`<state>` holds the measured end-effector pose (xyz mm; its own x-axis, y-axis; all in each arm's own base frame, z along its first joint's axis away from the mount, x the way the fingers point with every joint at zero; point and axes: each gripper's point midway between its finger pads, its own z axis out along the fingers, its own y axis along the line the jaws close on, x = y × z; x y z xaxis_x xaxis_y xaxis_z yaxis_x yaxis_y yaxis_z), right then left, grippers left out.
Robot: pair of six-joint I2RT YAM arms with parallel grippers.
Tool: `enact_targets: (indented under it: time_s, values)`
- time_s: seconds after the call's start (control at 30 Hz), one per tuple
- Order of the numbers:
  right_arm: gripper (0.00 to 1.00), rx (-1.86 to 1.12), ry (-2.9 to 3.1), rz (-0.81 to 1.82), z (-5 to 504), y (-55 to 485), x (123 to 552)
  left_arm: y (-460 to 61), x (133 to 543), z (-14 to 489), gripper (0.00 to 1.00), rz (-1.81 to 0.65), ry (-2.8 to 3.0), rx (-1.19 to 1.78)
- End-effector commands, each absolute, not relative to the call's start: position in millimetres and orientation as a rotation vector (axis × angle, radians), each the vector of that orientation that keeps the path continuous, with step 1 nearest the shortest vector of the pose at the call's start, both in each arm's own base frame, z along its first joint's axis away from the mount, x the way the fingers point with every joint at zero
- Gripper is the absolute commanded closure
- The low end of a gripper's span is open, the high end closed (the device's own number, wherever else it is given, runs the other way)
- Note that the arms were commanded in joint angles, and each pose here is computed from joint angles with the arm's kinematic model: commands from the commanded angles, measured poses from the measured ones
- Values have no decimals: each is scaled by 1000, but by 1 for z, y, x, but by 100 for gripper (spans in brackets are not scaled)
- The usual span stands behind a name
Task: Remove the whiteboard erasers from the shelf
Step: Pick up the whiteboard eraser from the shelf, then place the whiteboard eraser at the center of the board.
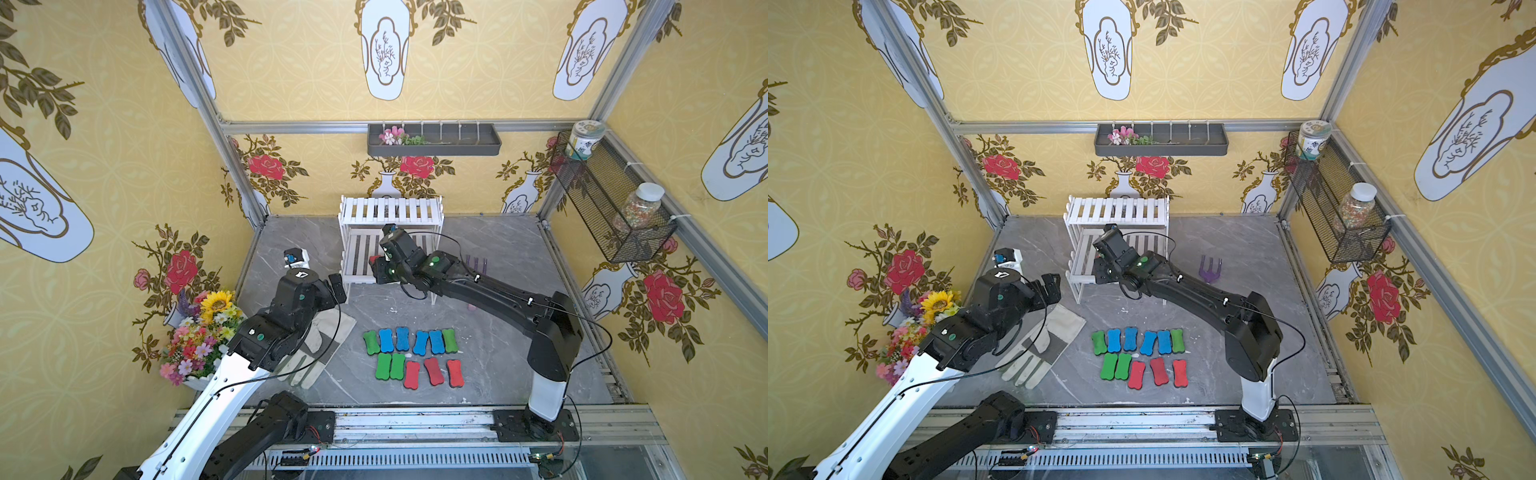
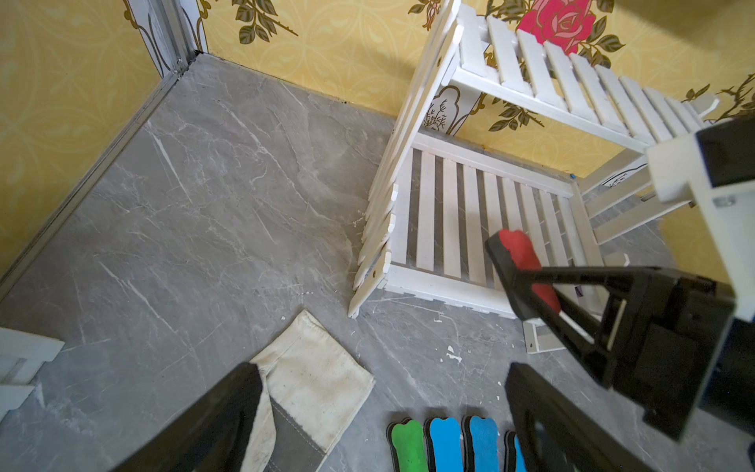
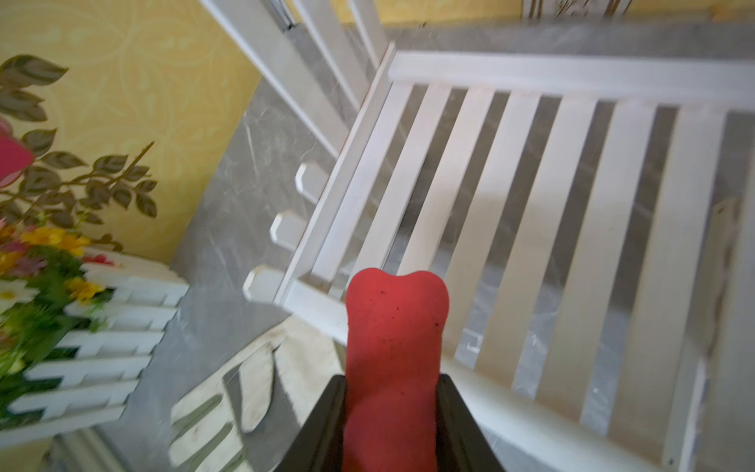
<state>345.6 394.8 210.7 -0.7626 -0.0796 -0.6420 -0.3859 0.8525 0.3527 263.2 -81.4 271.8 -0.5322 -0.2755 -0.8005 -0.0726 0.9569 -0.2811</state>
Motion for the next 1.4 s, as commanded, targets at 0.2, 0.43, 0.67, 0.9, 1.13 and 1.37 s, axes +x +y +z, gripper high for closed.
enact_targets:
  time_s: [0.2, 0.43, 0.67, 0.9, 1.13, 1.37]
  values:
    - [65, -490, 2855, 647, 151, 397, 226, -85, 258, 293, 1, -350, 2048, -237]
    - [65, -629, 3022, 566, 112, 417, 175, -88, 259, 290, 1, -356, 2059, -219]
    - [66, -798, 3067, 396, 78, 417, 147, -88, 259, 289, 1, -352, 2061, -209]
    - [66, -925, 3024, 293, 65, 421, 143, -86, 258, 288, 1, -338, 2063, -213]
    - [64, -966, 2903, 276, 62, 429, 158, -81, 256, 292, 1, -322, 2059, -231]
    - [57, -1000, 2869, 311, 52, 436, 159, -75, 253, 296, 1, -295, 2061, -243]
